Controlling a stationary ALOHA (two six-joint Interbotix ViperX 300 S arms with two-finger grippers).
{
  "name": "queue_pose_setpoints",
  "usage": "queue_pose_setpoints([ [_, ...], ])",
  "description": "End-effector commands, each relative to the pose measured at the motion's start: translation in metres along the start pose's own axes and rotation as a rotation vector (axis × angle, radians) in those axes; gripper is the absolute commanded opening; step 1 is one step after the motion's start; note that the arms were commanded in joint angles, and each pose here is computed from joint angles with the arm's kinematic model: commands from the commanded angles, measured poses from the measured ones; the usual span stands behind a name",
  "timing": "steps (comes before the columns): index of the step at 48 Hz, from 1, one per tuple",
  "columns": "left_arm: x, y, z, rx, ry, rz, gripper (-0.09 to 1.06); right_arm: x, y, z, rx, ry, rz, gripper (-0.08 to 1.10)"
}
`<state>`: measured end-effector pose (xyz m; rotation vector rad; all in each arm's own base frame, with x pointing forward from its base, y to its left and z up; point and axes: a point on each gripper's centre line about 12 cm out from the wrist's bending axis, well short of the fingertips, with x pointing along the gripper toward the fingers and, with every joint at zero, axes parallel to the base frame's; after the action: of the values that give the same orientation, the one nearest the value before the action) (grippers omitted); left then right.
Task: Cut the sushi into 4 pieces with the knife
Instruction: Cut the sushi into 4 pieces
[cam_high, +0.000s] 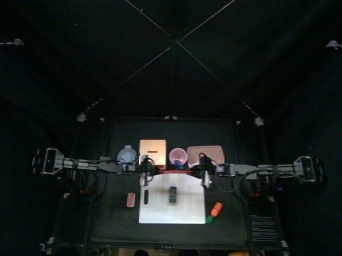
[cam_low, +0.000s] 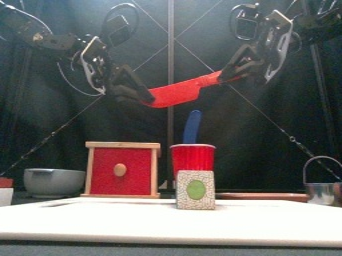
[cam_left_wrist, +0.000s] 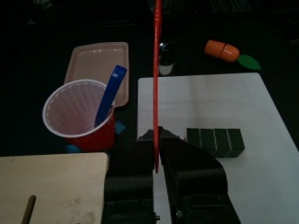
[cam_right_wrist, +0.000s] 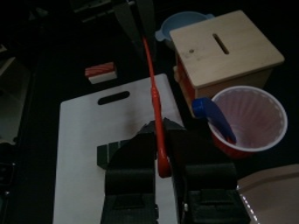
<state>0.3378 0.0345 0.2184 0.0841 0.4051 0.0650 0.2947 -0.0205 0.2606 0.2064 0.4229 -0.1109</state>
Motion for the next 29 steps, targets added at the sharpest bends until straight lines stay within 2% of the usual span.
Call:
queue_pose_setpoints([
  [1, -0.001, -0.003, 0.006, 0.001, -0.021, -0.007, 0.30, 0.002, 0.002, 0.007, 0.023, 0.032, -0.006, 0.25],
  [14, -0.001, -0.015, 0.004, 0.004, -0.015, -0.039, 0.28, 0.023, 0.006, 0.003, 0.010, 0.223, -0.033, 0.24],
  [22, 0.002, -0.032, -0.002, 0.015, 0.007, -0.086, 0.28, 0.033, 0.015, -0.010, -0.010, 0.355, -0.031, 0.21],
  [29, 0.009, -0.047, -0.014, 0.029, 0.044, -0.123, 0.28, 0.042, 0.021, -0.021, -0.029, 0.425, -0.028, 0.19],
])
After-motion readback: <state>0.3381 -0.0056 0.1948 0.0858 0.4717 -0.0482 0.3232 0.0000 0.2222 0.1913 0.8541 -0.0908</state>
